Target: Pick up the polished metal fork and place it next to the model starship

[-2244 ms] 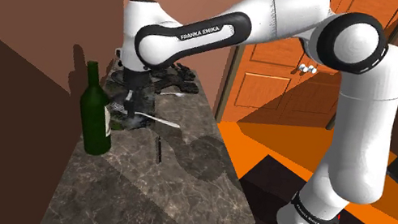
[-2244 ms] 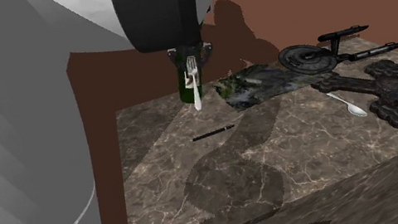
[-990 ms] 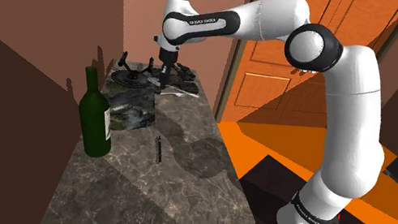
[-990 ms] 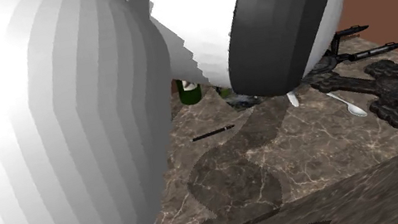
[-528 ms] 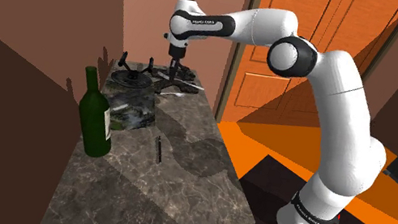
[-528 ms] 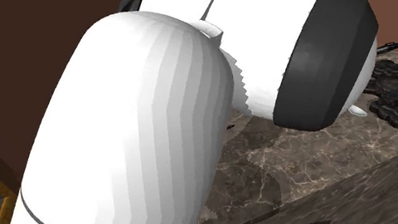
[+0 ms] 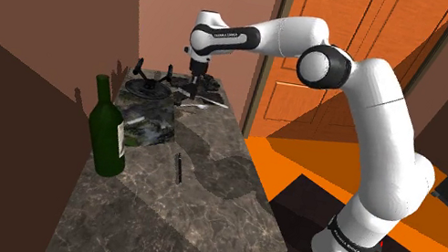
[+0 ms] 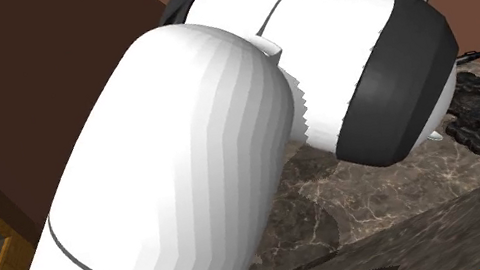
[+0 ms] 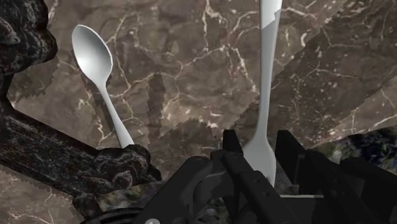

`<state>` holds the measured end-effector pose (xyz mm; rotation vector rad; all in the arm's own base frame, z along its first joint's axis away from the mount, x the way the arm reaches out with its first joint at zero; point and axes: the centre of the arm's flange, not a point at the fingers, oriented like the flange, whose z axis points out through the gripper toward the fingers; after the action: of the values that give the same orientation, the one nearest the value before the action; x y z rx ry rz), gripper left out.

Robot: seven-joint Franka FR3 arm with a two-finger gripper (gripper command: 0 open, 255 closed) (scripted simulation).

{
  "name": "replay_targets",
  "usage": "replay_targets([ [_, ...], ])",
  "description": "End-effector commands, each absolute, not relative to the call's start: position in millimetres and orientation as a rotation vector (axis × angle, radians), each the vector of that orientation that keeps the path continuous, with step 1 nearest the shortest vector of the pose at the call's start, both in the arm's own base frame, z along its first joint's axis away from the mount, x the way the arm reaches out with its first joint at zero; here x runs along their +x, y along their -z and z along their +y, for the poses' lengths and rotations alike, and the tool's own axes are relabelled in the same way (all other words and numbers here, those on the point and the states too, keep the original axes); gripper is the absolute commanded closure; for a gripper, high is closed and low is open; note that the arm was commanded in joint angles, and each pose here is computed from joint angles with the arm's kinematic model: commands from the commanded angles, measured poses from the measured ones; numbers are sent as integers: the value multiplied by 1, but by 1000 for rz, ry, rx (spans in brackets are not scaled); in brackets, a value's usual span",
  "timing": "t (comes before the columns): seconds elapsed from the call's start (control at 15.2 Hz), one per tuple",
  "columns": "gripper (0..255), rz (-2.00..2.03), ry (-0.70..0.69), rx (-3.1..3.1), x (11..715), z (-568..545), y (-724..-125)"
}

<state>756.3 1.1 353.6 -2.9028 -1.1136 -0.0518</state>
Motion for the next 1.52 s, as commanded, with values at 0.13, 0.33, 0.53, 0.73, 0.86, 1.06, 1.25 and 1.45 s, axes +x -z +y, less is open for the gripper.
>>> replay_targets([
  [0.13, 255, -1114, 52, -2903, 756, 2, -333],
  [0.33, 255, -1114, 52, -2903, 756, 2, -317],
  [0.53, 255, -1114, 52, -2903, 756, 2, -301],
  [0.73, 255, -1114, 52, -2903, 756, 2, -285],
  [0.86, 255, -1114, 52, -2903, 756, 2, -275],
  [1.06, 255, -1114, 52, -2903, 756, 2, -259],
  [1.25, 255, -1114, 52, -2903, 756, 2, -243],
  [1.45, 255, -1114, 52, -2903, 756, 2, -233],
])
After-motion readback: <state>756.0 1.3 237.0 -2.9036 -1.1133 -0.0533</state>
